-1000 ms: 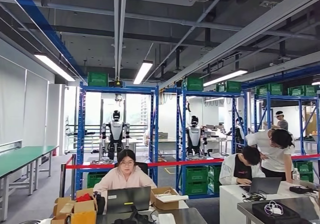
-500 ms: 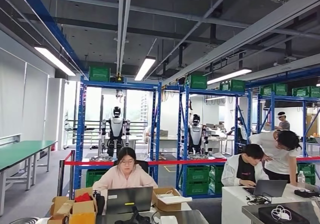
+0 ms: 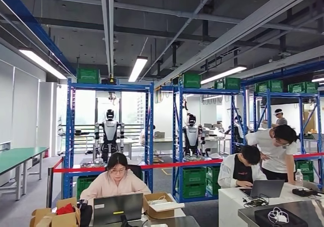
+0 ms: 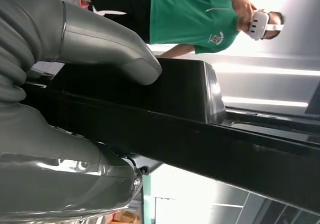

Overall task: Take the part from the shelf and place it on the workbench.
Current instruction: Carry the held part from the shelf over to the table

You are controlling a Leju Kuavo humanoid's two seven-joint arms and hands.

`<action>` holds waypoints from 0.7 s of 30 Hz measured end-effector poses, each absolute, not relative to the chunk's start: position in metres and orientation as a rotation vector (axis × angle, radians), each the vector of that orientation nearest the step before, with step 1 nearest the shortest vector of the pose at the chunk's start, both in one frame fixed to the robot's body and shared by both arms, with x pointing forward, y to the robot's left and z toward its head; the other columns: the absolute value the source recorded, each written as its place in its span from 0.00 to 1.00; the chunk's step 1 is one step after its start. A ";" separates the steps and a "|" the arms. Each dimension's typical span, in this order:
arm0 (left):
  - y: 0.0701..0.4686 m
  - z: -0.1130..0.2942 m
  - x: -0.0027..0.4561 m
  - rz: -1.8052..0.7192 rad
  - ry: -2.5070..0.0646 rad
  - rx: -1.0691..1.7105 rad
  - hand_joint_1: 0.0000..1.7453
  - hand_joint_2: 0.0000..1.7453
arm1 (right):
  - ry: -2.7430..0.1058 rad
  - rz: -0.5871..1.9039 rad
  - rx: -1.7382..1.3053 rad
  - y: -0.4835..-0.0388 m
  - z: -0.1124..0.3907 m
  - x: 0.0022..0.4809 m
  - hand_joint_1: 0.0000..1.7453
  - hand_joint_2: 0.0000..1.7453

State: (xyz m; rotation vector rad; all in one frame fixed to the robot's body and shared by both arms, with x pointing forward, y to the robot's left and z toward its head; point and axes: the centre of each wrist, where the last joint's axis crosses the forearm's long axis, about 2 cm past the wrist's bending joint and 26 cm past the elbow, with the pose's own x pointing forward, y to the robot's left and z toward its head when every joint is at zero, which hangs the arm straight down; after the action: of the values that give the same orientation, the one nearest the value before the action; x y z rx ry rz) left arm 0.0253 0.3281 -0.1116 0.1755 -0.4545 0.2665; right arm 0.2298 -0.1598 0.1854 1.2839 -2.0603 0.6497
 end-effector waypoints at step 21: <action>0.328 -0.111 0.027 0.266 -0.459 0.177 0.00 1.00 | -2.048 0.671 1.275 -0.163 0.183 0.231 1.00 1.00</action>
State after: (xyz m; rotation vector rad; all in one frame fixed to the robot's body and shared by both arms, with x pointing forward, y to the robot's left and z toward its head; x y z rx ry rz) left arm 0.0270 0.3283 -0.1114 0.1771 -0.4587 0.2656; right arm 0.2312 -0.1632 0.1834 1.2746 -2.0477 0.6713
